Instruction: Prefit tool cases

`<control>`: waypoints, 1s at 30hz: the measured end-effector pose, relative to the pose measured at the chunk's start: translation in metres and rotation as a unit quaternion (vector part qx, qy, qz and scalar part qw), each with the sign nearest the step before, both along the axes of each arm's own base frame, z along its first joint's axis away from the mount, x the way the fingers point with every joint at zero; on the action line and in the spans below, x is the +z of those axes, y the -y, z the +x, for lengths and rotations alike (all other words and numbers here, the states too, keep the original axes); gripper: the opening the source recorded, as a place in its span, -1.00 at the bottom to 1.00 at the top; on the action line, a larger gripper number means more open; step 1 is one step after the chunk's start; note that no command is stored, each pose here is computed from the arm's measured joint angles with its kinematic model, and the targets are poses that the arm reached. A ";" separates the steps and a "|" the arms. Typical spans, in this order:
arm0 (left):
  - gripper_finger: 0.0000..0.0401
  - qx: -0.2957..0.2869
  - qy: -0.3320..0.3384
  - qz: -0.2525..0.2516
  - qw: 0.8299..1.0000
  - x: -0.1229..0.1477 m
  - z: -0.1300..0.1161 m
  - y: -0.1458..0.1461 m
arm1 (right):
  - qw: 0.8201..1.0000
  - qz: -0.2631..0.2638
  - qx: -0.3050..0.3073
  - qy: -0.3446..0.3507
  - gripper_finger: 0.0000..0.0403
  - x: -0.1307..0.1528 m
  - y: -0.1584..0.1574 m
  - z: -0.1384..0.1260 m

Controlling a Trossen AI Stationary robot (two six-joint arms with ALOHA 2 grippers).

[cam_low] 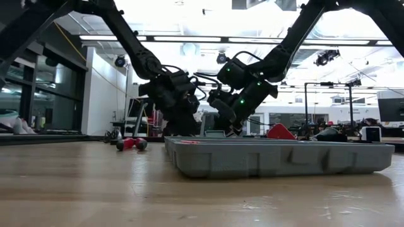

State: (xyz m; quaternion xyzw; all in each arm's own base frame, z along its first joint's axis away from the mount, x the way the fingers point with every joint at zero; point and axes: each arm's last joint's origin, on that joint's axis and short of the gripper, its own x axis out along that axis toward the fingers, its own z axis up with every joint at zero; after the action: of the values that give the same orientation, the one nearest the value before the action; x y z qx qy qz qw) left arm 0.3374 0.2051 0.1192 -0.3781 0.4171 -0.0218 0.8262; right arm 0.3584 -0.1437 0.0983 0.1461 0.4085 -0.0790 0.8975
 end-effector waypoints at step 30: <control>-0.60 0.032 -0.058 -0.065 0.996 -0.004 -0.012 0.000 | 1.000 0.001 0.000 -0.004 -1.00 0.000 0.000 0.000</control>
State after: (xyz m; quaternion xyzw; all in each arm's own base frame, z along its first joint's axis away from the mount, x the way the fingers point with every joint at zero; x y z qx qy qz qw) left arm 0.3257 0.2055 0.1148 -0.4444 0.4497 -0.0006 0.7748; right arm 0.3582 -0.1435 0.0981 0.1470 0.4119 -0.0788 0.8958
